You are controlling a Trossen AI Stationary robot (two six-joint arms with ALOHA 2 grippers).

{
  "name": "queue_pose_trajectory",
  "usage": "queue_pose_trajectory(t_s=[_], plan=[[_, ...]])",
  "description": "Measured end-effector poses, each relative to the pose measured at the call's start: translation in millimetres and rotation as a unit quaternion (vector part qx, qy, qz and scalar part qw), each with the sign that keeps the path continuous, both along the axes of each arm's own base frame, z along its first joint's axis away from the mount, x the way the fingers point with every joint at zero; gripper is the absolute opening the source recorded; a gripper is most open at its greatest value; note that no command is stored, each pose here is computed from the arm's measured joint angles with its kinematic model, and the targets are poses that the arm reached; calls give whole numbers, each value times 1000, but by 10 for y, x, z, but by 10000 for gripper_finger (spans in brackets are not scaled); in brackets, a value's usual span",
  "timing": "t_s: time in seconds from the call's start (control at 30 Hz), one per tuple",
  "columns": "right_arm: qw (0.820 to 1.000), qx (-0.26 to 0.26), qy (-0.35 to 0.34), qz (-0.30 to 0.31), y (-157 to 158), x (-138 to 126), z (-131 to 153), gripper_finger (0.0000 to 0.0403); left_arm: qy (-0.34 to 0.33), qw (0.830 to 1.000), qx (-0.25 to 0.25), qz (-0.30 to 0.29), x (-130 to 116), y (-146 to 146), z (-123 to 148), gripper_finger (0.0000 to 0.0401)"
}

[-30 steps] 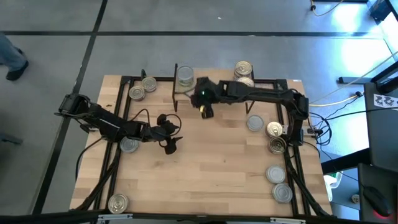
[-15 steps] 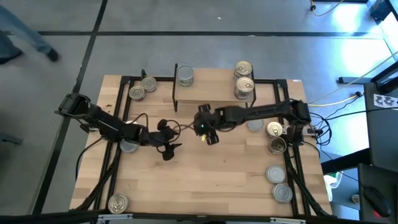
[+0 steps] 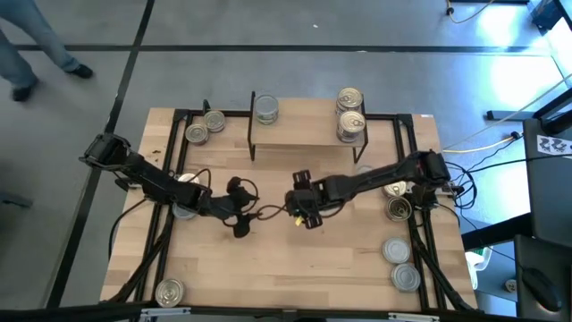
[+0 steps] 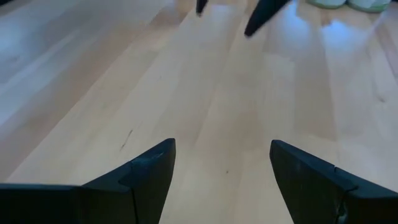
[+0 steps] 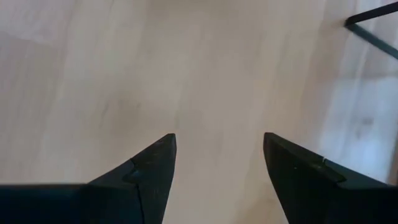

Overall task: Stack canned seafood by type on shelf
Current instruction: Put the green white tuna can on the shelf

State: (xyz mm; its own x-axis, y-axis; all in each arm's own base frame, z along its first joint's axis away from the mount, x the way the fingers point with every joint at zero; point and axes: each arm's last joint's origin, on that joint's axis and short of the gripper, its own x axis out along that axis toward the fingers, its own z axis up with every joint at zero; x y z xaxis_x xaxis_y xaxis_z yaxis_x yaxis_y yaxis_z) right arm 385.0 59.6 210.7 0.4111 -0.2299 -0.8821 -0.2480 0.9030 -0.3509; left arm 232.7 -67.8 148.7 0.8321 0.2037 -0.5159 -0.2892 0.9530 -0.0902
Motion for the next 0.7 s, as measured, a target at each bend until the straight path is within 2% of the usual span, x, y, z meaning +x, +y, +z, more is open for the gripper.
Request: queue_pose_trajectory(t_s=[0.23,0.37,0.53,0.7], plan=[[1000,6,-5,-9,12,-86,-307,241,7,1000,9,-14,37,-64,-6,260],[999,26,-44,-4,31,-56,-385,241,41,999,19,-20,17,-79,-49,260],[993,64,-97,19,53,-17,-466,241,134,991,15,-19,1,-90,52,260],[985,75,-146,46,62,-7,-545,241,271,962,-19,22,-44,-98,319,260]])
